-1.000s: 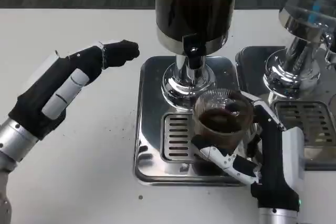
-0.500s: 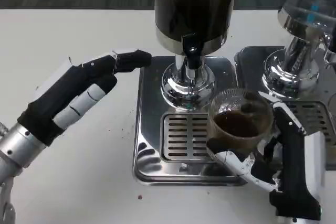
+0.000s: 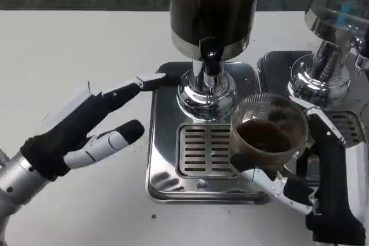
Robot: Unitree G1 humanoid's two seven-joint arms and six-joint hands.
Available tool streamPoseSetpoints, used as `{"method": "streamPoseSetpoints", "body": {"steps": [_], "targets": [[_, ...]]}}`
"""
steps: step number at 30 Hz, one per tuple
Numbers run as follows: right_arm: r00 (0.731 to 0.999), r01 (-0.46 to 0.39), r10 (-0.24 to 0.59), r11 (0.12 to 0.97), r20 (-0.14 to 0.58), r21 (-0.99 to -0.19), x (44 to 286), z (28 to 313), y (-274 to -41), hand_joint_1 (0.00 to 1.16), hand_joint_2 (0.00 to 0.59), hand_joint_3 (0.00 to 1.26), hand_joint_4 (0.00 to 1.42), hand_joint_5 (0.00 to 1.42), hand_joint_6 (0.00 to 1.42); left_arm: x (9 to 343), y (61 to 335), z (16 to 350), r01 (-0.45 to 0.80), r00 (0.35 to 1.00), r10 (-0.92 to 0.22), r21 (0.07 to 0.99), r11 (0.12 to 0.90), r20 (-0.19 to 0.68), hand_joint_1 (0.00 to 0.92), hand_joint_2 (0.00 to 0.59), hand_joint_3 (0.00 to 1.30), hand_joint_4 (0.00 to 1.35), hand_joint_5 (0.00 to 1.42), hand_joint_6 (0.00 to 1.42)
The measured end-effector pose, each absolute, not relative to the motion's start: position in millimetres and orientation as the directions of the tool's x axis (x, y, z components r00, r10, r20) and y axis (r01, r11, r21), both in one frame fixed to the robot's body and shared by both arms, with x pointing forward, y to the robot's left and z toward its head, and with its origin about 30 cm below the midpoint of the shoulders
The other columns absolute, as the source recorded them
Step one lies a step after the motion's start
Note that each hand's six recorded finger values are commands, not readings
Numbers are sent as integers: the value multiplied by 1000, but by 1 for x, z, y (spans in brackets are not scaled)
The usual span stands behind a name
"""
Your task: Grasp the cup under the faucet to collect the drink, then remove the cup.
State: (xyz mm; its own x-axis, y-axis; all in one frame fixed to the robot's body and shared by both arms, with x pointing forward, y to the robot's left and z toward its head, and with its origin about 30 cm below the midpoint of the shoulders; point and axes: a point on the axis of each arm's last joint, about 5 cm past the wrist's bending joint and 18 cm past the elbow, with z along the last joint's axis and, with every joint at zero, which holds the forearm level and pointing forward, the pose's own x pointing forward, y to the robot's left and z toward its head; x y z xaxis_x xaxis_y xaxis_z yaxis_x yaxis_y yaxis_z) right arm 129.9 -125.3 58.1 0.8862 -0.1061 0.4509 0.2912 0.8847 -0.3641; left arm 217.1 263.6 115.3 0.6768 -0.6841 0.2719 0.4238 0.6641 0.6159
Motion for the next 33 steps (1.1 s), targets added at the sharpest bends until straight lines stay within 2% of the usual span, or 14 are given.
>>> {"method": "streamPoseSetpoints", "body": {"steps": [11, 15, 25, 33], "targets": [[883, 274, -81, 890, 463, -366, 123, 68, -129, 940, 128, 664, 745, 952, 1334, 204, 273, 131, 392, 605, -751, 723, 570, 264, 0, 186, 177, 81, 58, 95], [889, 266, -77, 889, 452, -373, 119, 68, -130, 940, 128, 668, 745, 952, 1334, 199, 280, 141, 368, 574, -776, 764, 530, 262, 0, 186, 172, 81, 57, 93], [899, 253, -69, 888, 432, -384, 110, 69, -132, 937, 133, 670, 761, 963, 1351, 184, 286, 146, 379, 523, -822, 803, 460, 224, 0, 186, 167, 72, 56, 90], [896, 248, -60, 890, 441, -382, 106, 73, -133, 935, 136, 676, 763, 963, 1351, 176, 288, 149, 384, 495, -842, 815, 435, 216, 0, 186, 167, 76, 56, 90]]}}
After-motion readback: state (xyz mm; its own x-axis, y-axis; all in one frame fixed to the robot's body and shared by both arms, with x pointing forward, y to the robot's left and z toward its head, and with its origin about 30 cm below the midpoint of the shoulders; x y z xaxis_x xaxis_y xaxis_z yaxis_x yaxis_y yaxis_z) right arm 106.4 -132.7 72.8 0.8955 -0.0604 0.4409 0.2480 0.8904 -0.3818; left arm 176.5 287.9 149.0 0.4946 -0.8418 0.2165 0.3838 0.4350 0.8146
